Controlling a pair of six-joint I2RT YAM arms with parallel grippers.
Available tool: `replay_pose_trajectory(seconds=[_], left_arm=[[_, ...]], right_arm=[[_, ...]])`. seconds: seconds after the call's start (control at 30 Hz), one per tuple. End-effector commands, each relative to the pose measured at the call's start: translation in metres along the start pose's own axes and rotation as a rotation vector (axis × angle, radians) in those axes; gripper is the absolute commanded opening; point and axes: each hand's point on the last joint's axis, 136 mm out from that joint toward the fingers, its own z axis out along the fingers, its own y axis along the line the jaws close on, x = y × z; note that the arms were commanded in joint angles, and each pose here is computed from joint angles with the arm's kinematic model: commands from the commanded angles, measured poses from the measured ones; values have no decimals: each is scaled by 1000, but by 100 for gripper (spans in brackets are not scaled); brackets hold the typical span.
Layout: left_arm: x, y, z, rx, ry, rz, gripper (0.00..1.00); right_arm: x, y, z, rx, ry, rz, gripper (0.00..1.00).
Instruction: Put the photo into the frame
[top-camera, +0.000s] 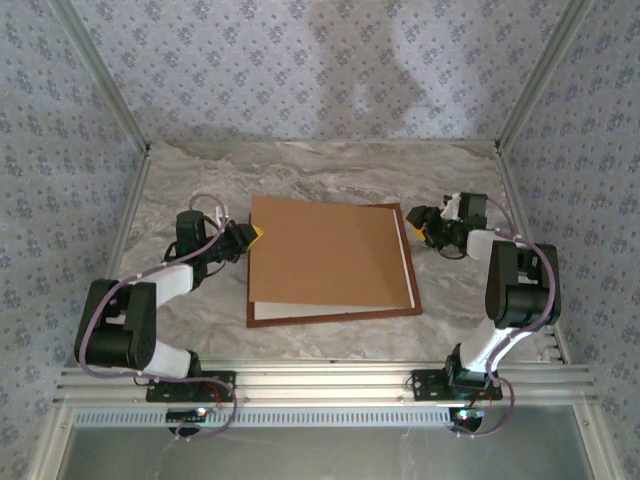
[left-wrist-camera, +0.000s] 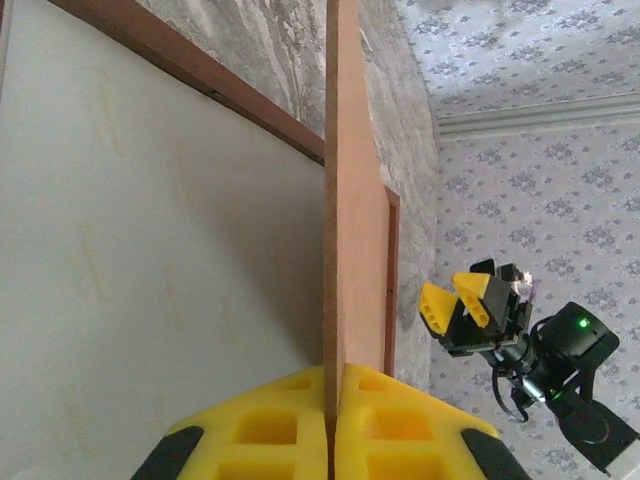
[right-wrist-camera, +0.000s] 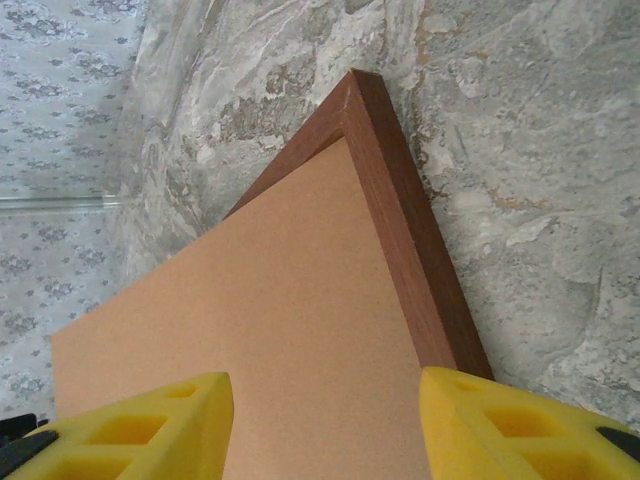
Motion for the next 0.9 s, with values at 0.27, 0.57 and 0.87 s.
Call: replay_pose_trajectory(seconds=[0.27,0.57,0.87], left_arm=[[7,19,14,-84,-14,20,10],[19,30,29,-164,74,67,40],[27,41,35,-253,130,111,68]], right_arm=[[15,-13,7,63,33,-28,54],[15,-11,7,68,32,-39,54],[17,-9,7,63,38,-43,54]])
